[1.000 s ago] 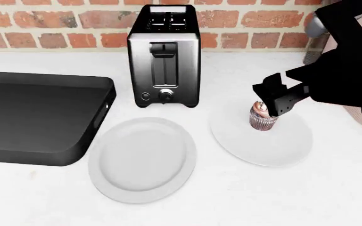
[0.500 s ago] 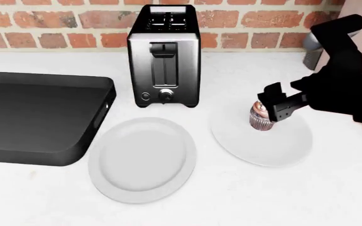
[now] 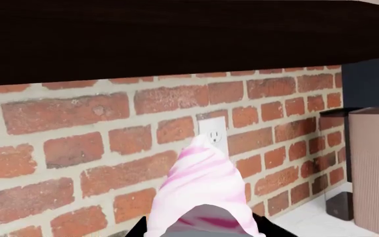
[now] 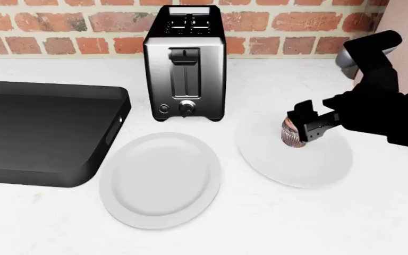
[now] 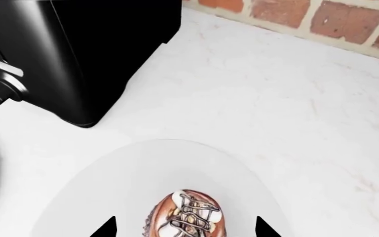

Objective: Move the dessert items from the plate to the tray.

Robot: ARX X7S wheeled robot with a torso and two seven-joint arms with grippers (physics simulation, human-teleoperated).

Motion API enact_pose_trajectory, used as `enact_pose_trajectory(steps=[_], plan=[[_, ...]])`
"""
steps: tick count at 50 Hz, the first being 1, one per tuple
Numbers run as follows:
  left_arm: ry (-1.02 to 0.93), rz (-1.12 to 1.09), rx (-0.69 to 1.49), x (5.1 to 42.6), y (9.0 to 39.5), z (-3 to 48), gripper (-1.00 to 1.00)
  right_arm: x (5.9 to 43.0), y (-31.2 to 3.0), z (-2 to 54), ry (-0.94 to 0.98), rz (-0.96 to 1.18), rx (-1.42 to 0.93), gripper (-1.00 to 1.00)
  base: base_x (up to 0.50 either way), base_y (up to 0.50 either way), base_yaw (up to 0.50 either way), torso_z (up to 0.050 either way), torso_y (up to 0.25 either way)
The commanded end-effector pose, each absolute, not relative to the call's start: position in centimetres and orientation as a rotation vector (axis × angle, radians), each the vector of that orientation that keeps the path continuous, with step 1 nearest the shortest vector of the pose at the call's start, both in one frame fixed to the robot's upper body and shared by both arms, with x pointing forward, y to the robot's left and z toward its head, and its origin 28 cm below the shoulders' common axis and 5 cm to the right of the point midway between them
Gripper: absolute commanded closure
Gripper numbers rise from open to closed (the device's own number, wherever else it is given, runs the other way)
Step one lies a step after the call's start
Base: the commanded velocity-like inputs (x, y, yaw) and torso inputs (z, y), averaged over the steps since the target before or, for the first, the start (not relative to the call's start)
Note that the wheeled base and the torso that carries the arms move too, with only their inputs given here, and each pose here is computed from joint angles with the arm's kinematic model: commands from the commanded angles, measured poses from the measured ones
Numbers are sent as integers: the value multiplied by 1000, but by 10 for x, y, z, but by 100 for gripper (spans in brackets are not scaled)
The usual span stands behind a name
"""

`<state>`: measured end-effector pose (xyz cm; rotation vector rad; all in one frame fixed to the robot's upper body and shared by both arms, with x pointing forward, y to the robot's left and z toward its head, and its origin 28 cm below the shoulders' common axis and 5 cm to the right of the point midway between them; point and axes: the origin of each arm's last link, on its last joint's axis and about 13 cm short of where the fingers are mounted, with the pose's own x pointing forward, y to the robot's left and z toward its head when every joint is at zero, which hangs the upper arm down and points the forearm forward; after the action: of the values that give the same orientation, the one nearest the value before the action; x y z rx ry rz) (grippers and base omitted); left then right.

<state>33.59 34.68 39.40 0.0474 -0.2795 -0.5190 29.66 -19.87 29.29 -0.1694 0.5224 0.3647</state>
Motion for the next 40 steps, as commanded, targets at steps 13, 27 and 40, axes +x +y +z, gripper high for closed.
enact_pose_trajectory(steps=[13,27,40], plan=[[-263,-520,36,337,346,389,100,300,-201,277,535,366,-137,-100,0,0,0,0,1],[-257,-521,33,338,347,386,100,299,-201,271,544,366,-127,-100,0,0,0,0,0],[-254,-525,31,339,347,385,100,299,-201,267,550,366,-119,-100,0,0,0,0,0]])
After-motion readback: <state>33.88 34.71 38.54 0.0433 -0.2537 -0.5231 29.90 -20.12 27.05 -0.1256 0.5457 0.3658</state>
